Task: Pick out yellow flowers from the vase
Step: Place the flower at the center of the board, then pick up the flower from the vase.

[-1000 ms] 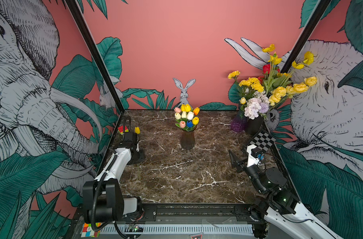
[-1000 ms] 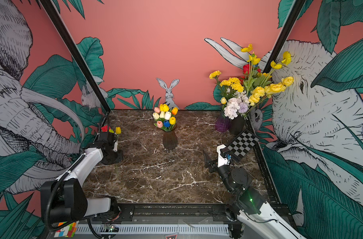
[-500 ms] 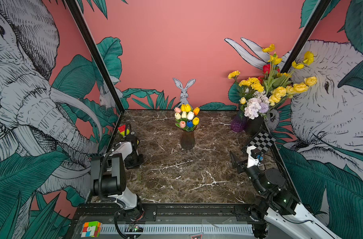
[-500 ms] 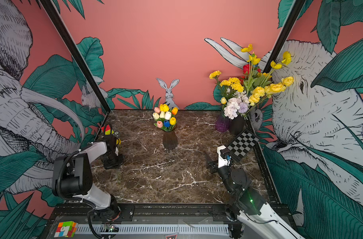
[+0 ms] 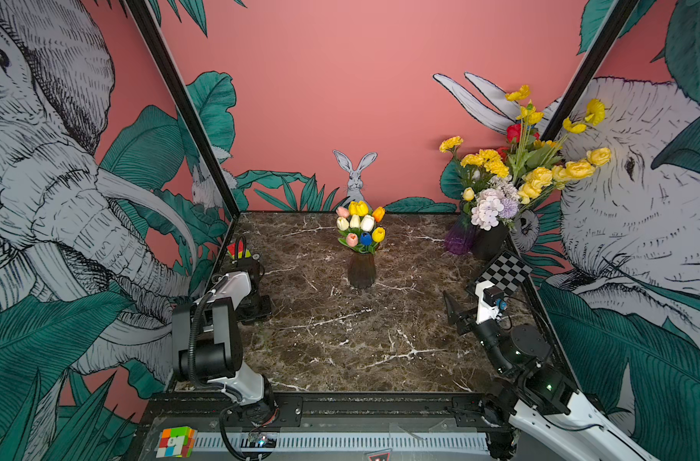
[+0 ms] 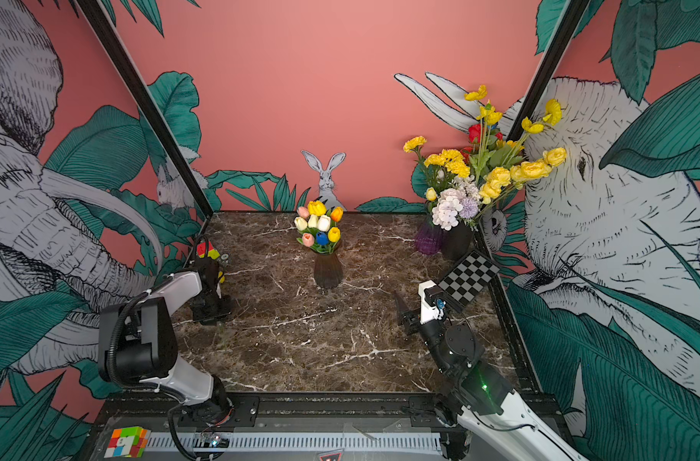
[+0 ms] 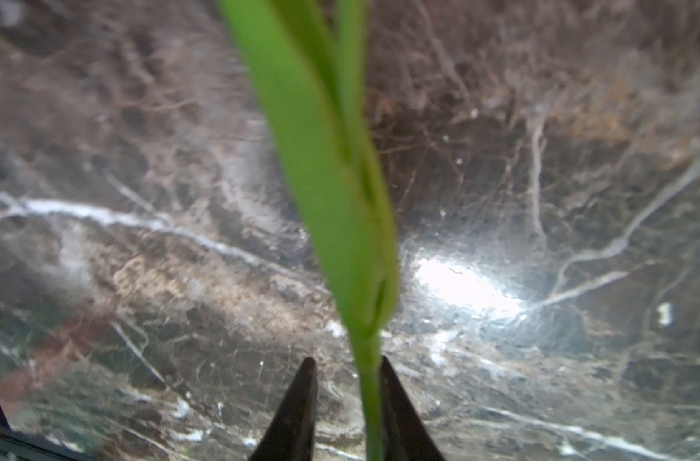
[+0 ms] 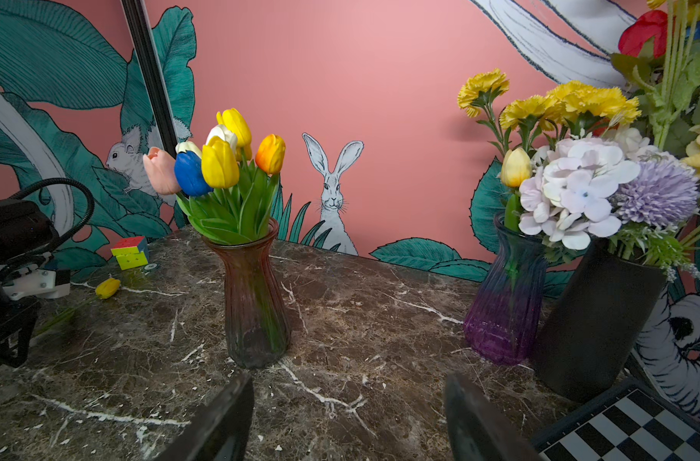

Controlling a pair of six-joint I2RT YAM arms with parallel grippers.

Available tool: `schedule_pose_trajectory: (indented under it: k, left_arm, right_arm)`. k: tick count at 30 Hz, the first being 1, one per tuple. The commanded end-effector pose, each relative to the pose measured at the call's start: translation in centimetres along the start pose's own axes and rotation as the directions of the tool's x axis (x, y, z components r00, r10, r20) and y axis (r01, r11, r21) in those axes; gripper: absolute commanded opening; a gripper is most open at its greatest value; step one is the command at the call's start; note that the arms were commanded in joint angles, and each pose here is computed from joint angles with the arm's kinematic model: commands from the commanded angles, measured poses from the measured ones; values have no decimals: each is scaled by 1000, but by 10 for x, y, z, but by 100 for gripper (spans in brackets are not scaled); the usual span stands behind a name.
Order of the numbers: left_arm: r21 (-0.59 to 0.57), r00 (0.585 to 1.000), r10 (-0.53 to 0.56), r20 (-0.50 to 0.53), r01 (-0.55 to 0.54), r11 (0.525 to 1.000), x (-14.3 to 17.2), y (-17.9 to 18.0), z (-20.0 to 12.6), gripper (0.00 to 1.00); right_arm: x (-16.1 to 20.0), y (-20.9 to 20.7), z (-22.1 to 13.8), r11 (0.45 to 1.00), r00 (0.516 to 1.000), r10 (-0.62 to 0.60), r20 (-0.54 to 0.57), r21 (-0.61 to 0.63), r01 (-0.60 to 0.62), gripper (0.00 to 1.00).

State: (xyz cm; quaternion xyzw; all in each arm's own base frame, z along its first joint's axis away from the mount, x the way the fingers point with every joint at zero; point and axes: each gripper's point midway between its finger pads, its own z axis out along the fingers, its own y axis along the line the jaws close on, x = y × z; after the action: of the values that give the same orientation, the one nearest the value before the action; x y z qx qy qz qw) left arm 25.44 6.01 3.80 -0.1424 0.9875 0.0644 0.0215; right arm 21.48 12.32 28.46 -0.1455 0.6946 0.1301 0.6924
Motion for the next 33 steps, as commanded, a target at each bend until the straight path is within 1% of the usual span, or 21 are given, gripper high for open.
schedule_pose_trajectory:
  k: [1, 3, 5, 7, 10, 13, 15, 17, 20, 25, 29, 33]
  left_arm:
    - [-24, 990, -29, 137, 33, 999, -10, 12, -38, 35]
    - [-12, 973, -39, 229, 43, 999, -14, 13, -57, 42]
    - [30, 945, -45, 323, 37, 999, -18, 8, -77, 47]
    - [55, 911, -25, 412, 2, 998, -21, 0, -95, 54]
    - [161, 858, -6, 514, -90, 983, -24, -25, -121, 58]
    - [268, 792, -21, 610, -181, 946, -23, -46, -150, 60]
    - [332, 740, -48, 671, -242, 912, -21, -58, -170, 62]
    - [374, 691, -71, 719, -299, 878, -16, -67, -188, 63]
    - [401, 634, -100, 766, -351, 846, -8, -72, -209, 65]
    - [420, 581, -144, 801, -374, 827, 1, -71, -225, 65]
    - [423, 558, -157, 814, -386, 820, 5, -71, -232, 65]
    - [429, 551, -163, 818, -398, 811, 8, -73, -236, 65]
  right_arm:
    - [-2, 11, 6, 999, 1000, 5, -5, -45, -5, 73]
    - [4, 24, 14, 995, 999, -8, -44, -101, 4, 73]
    - [7, 35, 21, 989, 997, -1, -74, -147, -10, 73]
    - [6, 47, 28, 981, 997, 20, -73, -192, -34, 72]
    - [4, 63, 44, 968, 996, 58, -67, -240, -73, 69]
    - [-1, 83, 61, 949, 995, 64, -73, -304, -83, 63]
    - [-7, 98, 73, 931, 995, 69, -68, -355, -89, 56]
    - [-14, 110, 83, 915, 995, 80, -55, -393, -95, 52]
    - [-27, 121, 98, 904, 995, 96, -17, -417, -94, 45]
    - [-38, 124, 127, 922, 994, 108, 32, -377, -88, 33]
    - [-39, 128, 148, 935, 995, 84, 57, -350, -59, 29]
    - [-38, 129, 166, 948, 998, 51, 43, -318, -35, 26]
